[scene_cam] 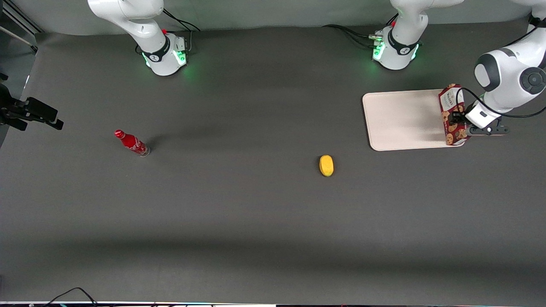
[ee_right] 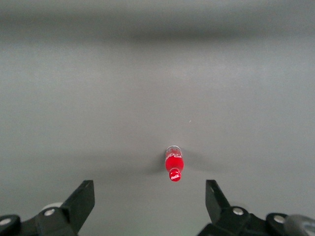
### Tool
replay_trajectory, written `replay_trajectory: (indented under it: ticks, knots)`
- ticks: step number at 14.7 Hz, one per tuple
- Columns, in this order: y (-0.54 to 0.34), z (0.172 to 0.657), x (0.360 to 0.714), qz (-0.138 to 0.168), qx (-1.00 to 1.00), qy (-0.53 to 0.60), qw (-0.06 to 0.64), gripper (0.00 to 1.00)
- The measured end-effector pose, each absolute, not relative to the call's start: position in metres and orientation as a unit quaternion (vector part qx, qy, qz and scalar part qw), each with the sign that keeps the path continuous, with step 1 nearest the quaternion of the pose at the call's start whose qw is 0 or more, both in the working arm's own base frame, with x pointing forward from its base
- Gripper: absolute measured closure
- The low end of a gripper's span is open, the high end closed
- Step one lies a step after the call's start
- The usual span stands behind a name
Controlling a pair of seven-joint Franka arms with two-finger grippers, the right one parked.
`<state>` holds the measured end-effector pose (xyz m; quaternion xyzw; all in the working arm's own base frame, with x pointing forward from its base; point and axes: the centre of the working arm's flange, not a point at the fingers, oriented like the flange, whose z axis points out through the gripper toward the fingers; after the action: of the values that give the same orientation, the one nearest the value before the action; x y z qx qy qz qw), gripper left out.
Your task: Place red cookie box on tray
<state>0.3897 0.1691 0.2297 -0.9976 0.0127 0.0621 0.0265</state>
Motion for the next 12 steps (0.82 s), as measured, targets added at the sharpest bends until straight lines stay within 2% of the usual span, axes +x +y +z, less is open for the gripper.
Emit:
replay_trajectory:
  ticks: [3, 7, 10, 12]
  knots:
    - [0.175, 0.268, 0.405, 0.081, -0.996, 0.010, 0.019, 0.02]
    - [0.179, 0.400, 0.440, 0.088, -0.996, 0.011, 0.014, 0.00]
    - [0.156, 0.517, 0.466, 0.072, -0.997, 0.026, 0.020, 0.00]
    - [0.126, 0.567, 0.476, 0.065, -0.998, 0.011, 0.004, 0.00]
